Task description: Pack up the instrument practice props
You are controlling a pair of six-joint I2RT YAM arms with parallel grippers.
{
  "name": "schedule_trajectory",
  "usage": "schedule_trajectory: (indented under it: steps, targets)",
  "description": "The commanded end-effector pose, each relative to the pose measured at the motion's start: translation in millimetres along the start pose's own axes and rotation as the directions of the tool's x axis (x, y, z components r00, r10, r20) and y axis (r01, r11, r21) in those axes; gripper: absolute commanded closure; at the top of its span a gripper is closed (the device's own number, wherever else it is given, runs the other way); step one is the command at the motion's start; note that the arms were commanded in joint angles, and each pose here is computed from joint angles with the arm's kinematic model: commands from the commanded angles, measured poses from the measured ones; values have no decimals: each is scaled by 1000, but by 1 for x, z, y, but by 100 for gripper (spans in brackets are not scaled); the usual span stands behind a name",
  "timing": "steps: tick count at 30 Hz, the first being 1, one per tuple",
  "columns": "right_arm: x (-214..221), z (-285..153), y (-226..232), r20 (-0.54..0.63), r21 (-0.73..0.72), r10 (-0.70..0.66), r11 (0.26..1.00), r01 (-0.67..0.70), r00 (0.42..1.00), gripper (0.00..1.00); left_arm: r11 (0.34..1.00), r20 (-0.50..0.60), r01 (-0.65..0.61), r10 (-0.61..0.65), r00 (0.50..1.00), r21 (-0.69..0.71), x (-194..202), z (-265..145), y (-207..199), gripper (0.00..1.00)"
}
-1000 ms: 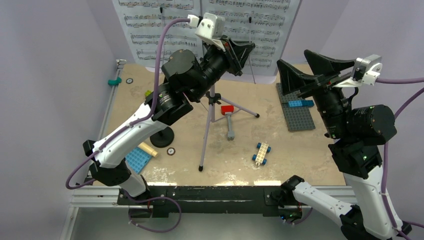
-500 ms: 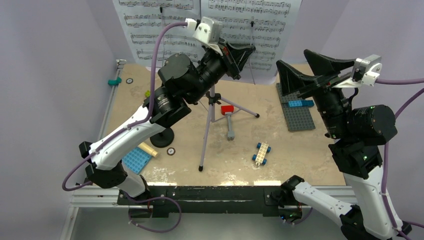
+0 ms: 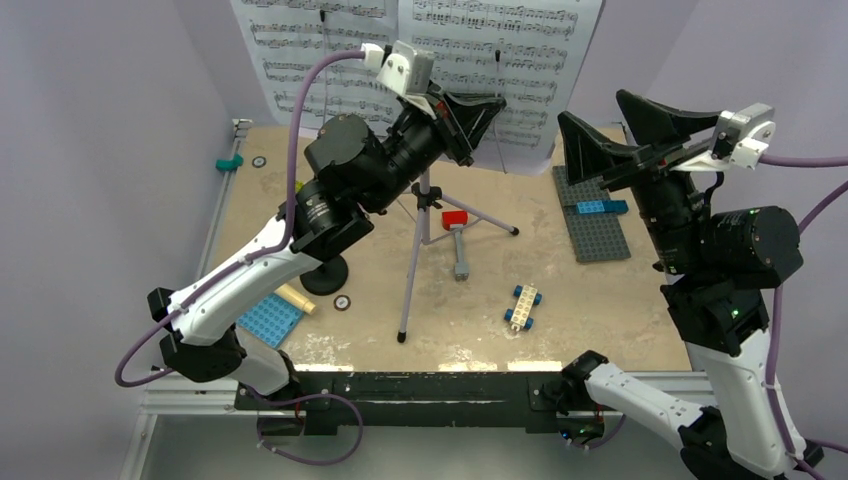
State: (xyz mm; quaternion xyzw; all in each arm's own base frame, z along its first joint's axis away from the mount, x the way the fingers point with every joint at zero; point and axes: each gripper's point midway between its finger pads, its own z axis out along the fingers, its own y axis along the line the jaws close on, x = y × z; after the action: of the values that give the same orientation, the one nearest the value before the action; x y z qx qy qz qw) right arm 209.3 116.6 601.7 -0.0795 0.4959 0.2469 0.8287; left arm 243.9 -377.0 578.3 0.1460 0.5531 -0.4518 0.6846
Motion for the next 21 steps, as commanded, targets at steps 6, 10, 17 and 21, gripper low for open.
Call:
schedule_trajectory:
  steps: [6,10,17,21]
  targets:
    - [-7,5,9,14,-44,19,999,-18,1000,5,989,86,31,-44,995,147,-37,-26,-32,100]
    - [-2,7,11,-6,-52,19,998,-19,1000,7,988,86,29,-43,995,151,-35,-30,-32,100]
    - [-4,-2,27,2,-141,50,989,-49,999,14,990,87,24,-36,996,140,-33,-33,-28,100]
    - [0,1,33,-28,-170,48,984,-52,998,20,990,86,25,-38,996,142,-32,-35,-28,100]
